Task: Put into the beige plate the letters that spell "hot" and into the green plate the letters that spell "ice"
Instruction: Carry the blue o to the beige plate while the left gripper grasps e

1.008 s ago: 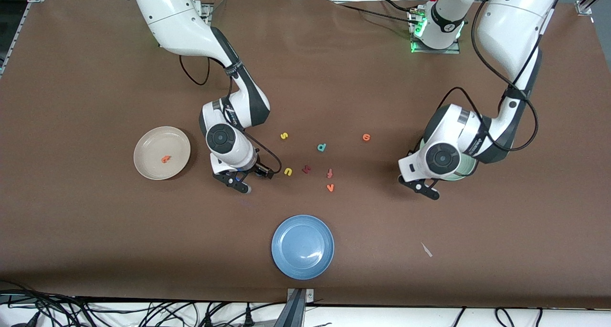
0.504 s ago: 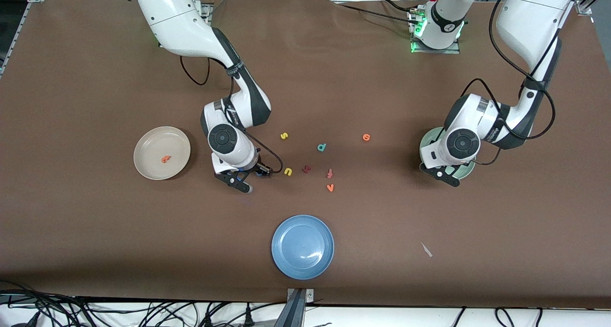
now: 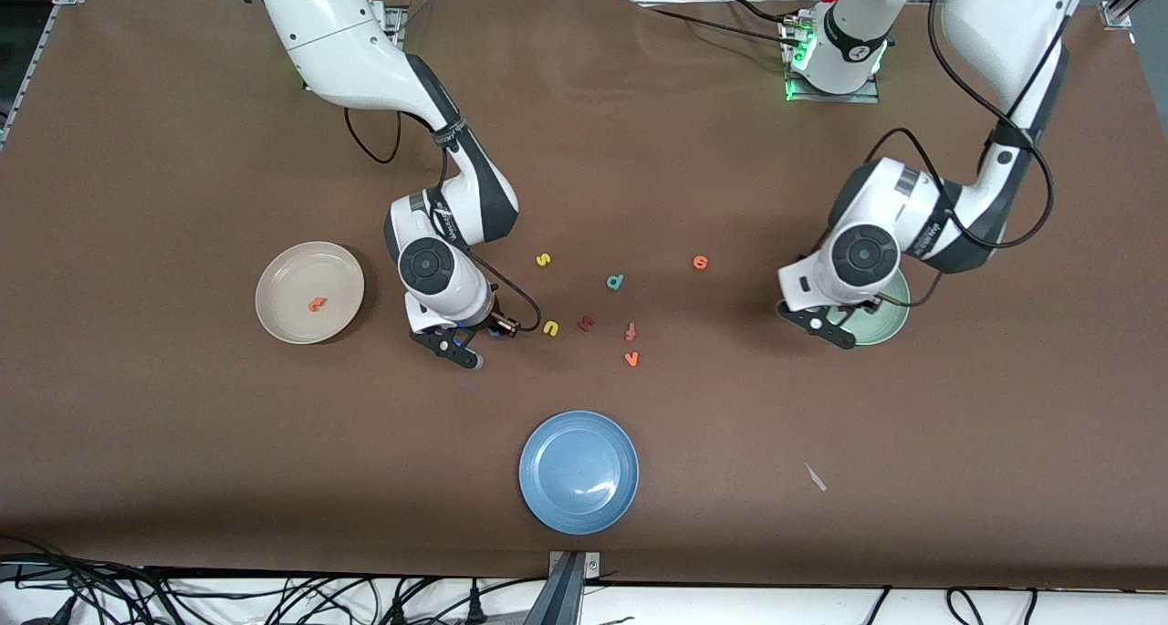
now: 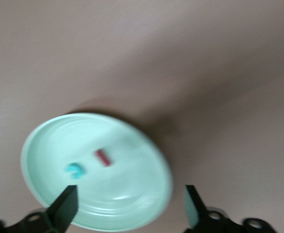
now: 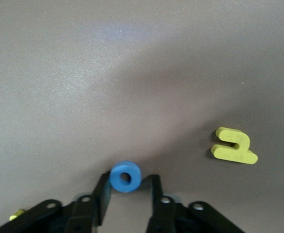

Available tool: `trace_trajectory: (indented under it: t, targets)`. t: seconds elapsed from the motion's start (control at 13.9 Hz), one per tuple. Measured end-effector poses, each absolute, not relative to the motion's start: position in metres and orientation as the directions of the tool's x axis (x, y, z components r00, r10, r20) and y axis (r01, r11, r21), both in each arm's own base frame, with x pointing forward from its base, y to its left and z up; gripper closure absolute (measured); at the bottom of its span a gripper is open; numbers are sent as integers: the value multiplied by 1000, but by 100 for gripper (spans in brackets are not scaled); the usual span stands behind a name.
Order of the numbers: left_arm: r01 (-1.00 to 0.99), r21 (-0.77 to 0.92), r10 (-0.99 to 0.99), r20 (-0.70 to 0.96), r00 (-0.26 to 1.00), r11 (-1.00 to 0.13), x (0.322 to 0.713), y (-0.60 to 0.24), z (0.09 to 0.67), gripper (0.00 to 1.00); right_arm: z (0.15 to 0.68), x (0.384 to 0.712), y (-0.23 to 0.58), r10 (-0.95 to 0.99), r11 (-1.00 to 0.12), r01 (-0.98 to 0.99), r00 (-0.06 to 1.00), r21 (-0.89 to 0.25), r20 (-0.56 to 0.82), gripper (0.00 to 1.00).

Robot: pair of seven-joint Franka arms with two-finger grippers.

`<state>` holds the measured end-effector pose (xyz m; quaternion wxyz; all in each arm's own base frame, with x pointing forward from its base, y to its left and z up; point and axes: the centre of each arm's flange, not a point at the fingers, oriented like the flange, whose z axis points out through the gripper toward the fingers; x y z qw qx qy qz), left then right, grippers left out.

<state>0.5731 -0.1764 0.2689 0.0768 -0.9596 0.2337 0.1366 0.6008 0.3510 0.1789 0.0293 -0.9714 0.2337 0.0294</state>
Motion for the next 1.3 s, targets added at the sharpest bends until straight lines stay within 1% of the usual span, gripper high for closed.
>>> trace_trajectory:
  t: [0.07,0.14,0.36,0.72,0.86,1.01,1.08,1.15,1.22,1.3]
  targets:
    - [-426,-67,-392,-283,875,-902,569,-199,277,0,179,601,351,-452,-889,-456,889,-44,-71,64]
    - [-380,-61,-351,-274,895,-923,564,-219,281,0,179,601,351,-453,-889,-456,889,-44,-71,71]
    - [-262,-78,-233,-271,934,-962,547,-264,275,0,179,601,352,-452,-889,-456,889,-45,-70,72]
    - [-114,-72,-96,-226,970,-991,522,-321,225,0,191,609,358,-449,-890,-452,892,-68,-56,72]
    - [-90,-49,-78,-212,974,-995,514,-323,202,0,203,616,357,-435,-897,-439,898,-49,-67,72]
    - [-80,-37,-70,-211,975,-996,504,-322,184,1,214,624,345,-366,-930,-367,928,-6,-77,72]
    - [-78,-36,-68,-216,974,-996,501,-321,178,3,218,628,331,-323,-946,-322,942,23,-93,72]
    - [-77,-38,-67,-223,973,-996,498,-320,173,3,222,632,315,-283,-959,-279,953,48,-110,72]
    - [-76,-39,-65,-226,972,-996,497,-319,171,8,227,636,297,-249,-968,-243,961,64,-121,72]
    - [-76,-38,-65,-226,972,-996,496,-319,170,18,232,638,280,-218,-975,-210,968,73,-128,72]
